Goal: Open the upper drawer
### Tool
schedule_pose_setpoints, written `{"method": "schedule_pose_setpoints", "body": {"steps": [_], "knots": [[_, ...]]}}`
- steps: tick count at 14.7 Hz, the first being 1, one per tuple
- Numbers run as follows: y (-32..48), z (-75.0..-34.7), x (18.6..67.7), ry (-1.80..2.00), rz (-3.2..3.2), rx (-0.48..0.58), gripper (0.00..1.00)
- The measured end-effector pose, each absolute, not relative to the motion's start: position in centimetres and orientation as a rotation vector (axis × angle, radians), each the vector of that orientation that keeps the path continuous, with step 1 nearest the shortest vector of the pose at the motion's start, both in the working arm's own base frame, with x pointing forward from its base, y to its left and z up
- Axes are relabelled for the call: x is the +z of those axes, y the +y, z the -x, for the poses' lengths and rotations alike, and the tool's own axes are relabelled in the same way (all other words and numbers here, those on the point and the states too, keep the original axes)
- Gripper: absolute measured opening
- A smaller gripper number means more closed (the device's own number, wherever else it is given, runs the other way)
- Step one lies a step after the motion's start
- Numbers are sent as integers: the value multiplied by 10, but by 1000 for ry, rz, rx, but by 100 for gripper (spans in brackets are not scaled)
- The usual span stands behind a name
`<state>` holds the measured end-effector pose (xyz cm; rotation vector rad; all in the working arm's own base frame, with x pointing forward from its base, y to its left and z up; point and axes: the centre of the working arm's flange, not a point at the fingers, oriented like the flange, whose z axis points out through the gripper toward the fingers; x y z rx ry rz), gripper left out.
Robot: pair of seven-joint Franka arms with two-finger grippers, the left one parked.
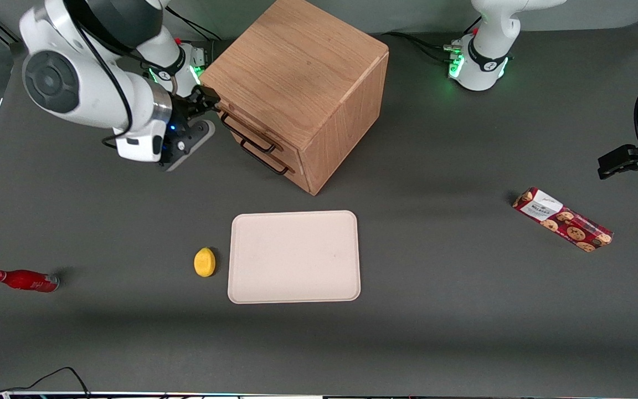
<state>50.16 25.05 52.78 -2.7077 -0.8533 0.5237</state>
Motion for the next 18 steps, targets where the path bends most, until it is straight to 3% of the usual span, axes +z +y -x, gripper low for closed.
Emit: {"method": "schedule_pose_setpoints", "body": {"steps": [6,18], "knots": [[255,-505,469,-953,2641,488,100],[272,-488,421,-996,2591,490,100]]}}
